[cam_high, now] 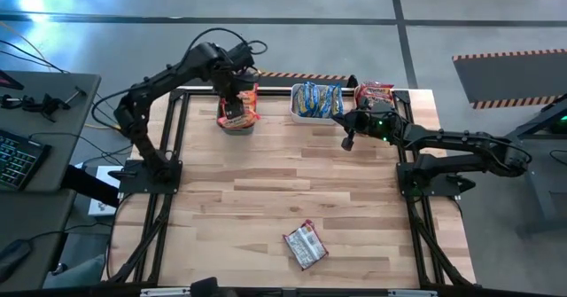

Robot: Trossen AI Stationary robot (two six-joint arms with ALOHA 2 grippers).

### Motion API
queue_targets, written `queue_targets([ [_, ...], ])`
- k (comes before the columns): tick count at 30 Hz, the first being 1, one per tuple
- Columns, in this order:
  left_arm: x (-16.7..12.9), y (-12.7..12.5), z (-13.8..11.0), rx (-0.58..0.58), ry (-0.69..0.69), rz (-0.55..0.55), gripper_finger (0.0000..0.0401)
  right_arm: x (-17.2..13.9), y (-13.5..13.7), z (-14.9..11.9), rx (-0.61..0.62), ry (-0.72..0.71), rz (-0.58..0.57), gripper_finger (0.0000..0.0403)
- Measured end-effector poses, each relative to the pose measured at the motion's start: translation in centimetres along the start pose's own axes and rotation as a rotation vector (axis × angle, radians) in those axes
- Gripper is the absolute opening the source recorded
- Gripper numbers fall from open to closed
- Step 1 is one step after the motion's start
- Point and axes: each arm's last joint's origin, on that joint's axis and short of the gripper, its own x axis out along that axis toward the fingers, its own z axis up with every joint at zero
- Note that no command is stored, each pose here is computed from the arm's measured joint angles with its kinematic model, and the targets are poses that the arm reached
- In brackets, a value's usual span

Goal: Sort Maruchan noodles
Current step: Put the orange noodle pack into the blue bin

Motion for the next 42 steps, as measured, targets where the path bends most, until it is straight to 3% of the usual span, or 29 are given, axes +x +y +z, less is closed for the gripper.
queue_targets([
  [7, 2.6, -2.0, -0.2, 0.018, 0.07, 0.019, 0.0231, 0.0, 0.0, -0.1, 0.0, 0.006, 0.004, 0.0],
  [12, 5.4, -2.8, -0.3, 0.078, 0.118, 0.111, 0.0244, 0.0, 0.0, -0.1, 0.002, 0.013, 0.006, 0.0],
  [23, 8.8, -2.9, -1.5, 0.143, 0.188, 0.157, 0.0239, 0.0, 0.0, -0.1, 0.003, 0.011, 0.006, 0.0],
  [26, 8.9, -2.8, -1.7, 0.165, 0.211, 0.185, 0.0209, 0.0, 0.0, -0.1, 0.003, 0.011, 0.006, 0.0],
  [36, 8.7, -2.6, -2.2, 0.296, 0.286, 0.207, 0.0039, 0.0, 0.0, -0.1, 0.003, 0.011, 0.006, 0.0],
  [42, 7.3, -2.5, -2.6, 0.438, 0.394, 0.216, 0.0026, 0.0, 0.0, -0.1, 0.003, 0.011, 0.006, 0.0],
])
